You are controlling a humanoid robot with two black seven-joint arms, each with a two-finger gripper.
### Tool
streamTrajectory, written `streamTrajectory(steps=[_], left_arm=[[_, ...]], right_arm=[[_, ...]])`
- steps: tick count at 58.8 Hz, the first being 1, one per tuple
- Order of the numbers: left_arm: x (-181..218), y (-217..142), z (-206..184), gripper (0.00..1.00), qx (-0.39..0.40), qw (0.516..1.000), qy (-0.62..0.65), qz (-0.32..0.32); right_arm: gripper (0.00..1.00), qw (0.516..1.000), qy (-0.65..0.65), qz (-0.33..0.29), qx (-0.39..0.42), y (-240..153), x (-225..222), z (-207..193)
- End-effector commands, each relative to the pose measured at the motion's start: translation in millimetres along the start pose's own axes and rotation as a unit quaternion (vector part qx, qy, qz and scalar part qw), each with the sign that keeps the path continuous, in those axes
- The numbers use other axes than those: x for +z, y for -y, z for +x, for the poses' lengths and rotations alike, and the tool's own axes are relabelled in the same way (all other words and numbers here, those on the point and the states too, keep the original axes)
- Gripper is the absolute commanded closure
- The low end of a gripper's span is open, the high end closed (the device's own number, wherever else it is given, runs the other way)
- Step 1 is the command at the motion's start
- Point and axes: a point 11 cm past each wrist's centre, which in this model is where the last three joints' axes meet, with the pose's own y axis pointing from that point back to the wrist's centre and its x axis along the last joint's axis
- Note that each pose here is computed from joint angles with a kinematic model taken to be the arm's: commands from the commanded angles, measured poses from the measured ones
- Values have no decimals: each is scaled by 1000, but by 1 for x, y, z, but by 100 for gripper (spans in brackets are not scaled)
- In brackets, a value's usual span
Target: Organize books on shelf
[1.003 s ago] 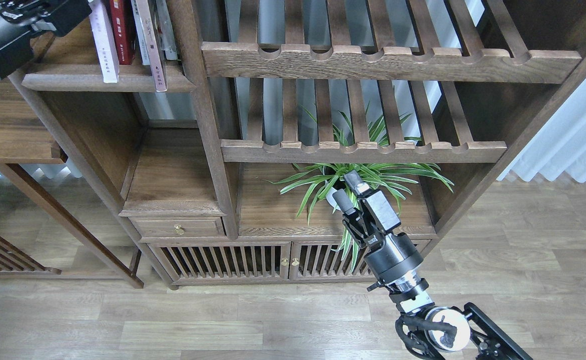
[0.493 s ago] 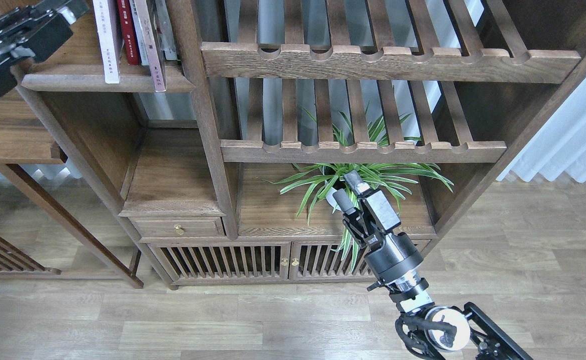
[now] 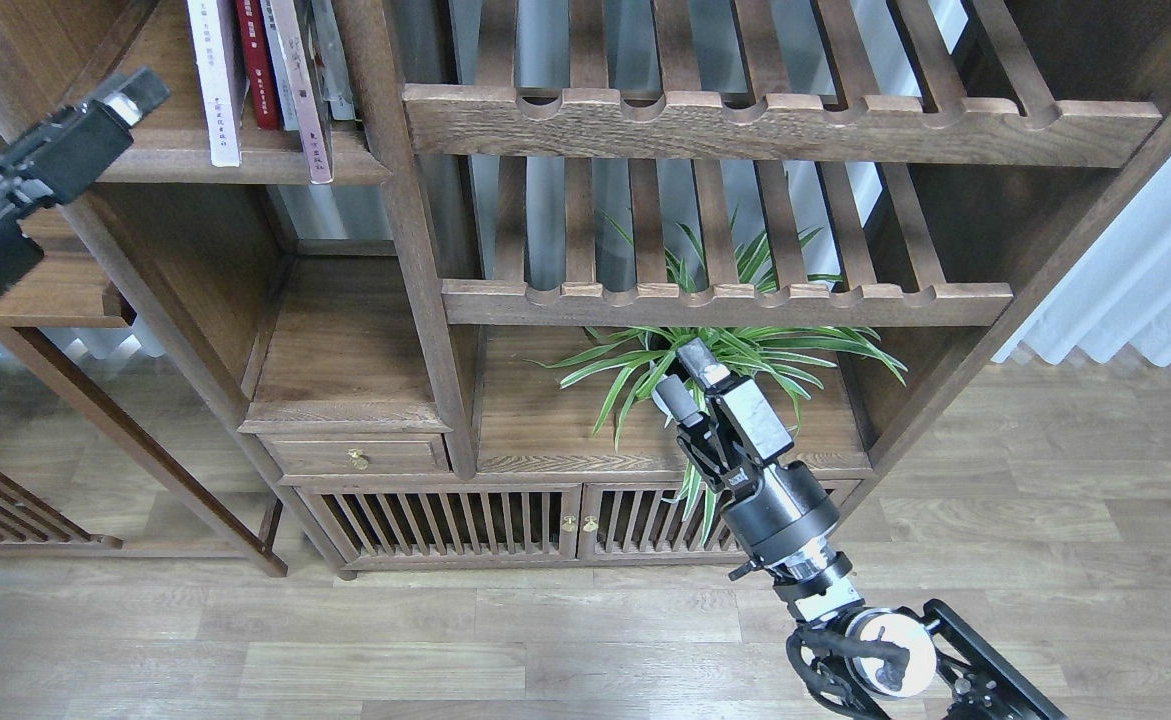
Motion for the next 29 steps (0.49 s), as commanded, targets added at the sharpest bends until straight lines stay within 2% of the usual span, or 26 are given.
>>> streamTrajectory(steps=[1,5,10,29], left_arm=[[-43,11,-7,45,-15,999,-37,35],[-78,17,-15,45,-27,995,-75,52],[-102,21,-22,45,-34,992,-99,65],[-125,12,-18,45,-19,989,-130,70]], right_arm=[[1,1000,-7,-7,-1,1,2,-1],[1,1000,-10,-9,-2,1,4,-1],[1,1000,-10,-9,-2,1,4,-1],[1,1000,-14,-12,-5,3,3,-2]])
